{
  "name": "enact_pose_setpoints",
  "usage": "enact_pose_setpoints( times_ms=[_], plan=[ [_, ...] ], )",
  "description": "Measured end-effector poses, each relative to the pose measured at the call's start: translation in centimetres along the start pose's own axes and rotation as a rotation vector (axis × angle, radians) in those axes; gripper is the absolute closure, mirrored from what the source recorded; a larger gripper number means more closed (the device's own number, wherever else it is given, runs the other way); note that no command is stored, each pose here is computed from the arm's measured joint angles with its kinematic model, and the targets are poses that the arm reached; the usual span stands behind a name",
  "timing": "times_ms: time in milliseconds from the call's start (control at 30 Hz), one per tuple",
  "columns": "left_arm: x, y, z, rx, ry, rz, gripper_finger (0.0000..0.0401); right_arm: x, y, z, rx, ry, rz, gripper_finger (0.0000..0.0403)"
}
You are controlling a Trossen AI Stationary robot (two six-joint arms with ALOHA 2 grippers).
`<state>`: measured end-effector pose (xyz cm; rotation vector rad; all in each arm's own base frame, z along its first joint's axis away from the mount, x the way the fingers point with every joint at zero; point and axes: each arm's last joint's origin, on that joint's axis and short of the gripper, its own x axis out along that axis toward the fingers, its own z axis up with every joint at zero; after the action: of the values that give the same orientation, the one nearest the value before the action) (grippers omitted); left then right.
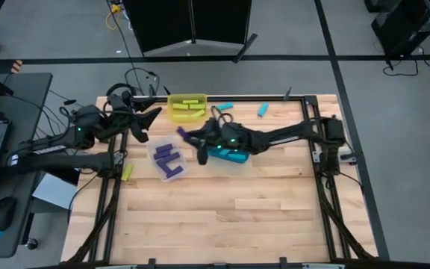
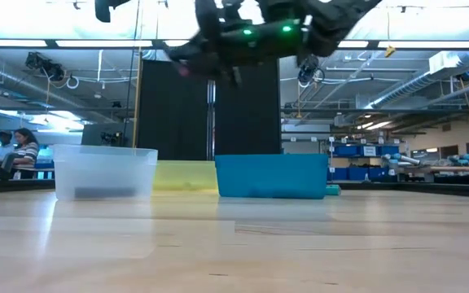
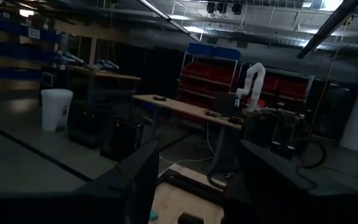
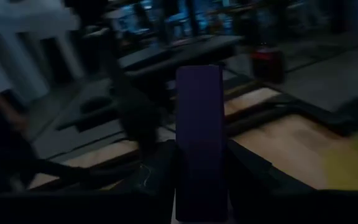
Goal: Sort blocks
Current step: Put the violet block into the transparent bin
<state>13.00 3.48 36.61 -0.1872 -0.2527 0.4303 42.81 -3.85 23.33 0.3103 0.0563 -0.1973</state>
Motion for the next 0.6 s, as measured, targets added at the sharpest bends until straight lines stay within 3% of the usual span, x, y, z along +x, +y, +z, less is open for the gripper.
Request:
enact_pose_setpoints(
  times_ms=[267,600],
  plan=[
    [-0.2,0.0,0.1,-0.001,-0.001,0.0,0.0174,4.9,1.6,-2.4,0.023,0.084,0.141,0.0283],
    [-0.3,0.1,0.0,0.002,0.009,0.002,0.0174,8.4,1.5,-6.0,0.074,0.211,0.167,0.0283]
  ],
)
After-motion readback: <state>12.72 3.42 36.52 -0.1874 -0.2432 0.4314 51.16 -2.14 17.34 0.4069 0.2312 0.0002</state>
